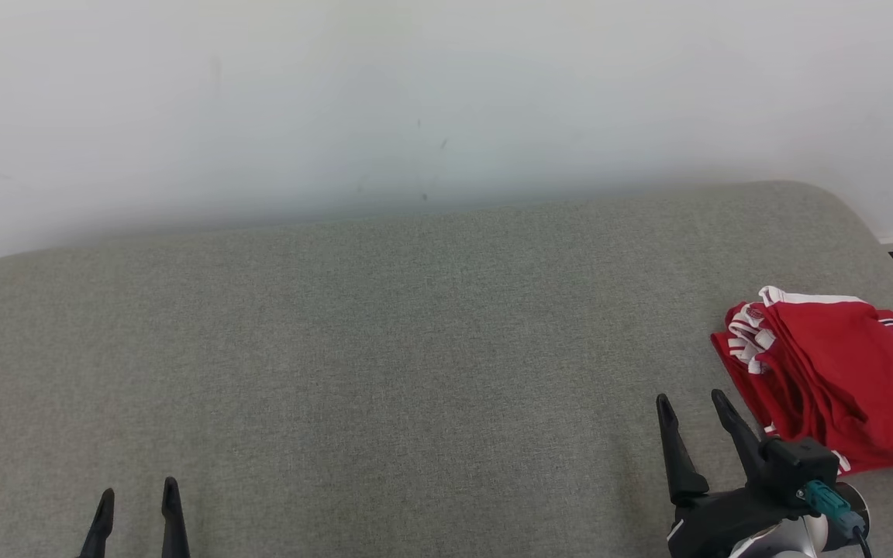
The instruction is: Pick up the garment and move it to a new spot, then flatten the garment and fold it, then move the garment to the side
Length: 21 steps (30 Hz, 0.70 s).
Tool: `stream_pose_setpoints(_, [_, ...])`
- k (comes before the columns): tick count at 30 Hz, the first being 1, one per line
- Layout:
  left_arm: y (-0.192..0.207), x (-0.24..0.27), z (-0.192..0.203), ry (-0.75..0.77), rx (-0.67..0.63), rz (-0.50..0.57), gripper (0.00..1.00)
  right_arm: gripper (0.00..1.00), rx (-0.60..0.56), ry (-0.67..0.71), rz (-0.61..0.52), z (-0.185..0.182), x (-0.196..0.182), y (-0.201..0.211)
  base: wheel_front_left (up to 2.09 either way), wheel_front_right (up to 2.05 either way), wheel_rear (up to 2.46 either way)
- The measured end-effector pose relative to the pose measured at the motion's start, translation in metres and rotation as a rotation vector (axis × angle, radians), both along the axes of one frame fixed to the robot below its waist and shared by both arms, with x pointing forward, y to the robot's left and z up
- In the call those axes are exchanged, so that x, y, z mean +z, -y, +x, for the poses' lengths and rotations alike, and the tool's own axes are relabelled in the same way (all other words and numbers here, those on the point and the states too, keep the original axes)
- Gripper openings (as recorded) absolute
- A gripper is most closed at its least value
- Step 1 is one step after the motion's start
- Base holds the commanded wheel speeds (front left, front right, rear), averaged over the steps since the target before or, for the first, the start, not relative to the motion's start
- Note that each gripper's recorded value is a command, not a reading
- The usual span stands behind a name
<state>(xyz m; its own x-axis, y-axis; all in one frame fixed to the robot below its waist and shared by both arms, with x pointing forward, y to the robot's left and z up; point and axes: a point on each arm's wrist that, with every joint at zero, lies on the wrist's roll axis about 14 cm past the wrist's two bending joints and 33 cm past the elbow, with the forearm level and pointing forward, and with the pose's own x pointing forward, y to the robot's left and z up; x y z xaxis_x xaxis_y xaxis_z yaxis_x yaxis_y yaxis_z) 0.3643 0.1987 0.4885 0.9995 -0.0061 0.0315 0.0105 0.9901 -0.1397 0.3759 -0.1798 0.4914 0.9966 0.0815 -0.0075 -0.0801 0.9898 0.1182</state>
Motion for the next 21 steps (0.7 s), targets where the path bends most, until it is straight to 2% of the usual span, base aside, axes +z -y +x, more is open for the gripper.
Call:
stream_pose_setpoints(3, [-0.001, 0.0, 0.0, 0.0, 0.003, 0.0, 1.0, 1.0, 0.002, -0.004, 0.003, 0.0, -0.001, -0.001, 0.0, 0.0, 0.0])
stream_pose_setpoints(4, [-0.001, -0.001, 0.0, -0.004, 0.002, 0.0, 0.0, 0.0, 0.002, -0.009, 0.003, -0.001, -0.003, -0.001, 0.0, 0.0, 0.0])
stream_pose_setpoints(14, [0.004, -0.038, -0.015, -0.126, 0.005, -0.033, 0.0, 0.0, -0.013, -0.191, 0.021, -0.032, -0.06, 0.001, 0.0, 0.0, 0.0])
stream_pose_setpoints(21, [0.0, -0.041, -0.015, -0.144, 0.039, -0.161, 0.0, 0.0, -0.057, -0.199, 0.149, -0.029, -0.057, 0.006, 0.0, 0.0, 0.0])
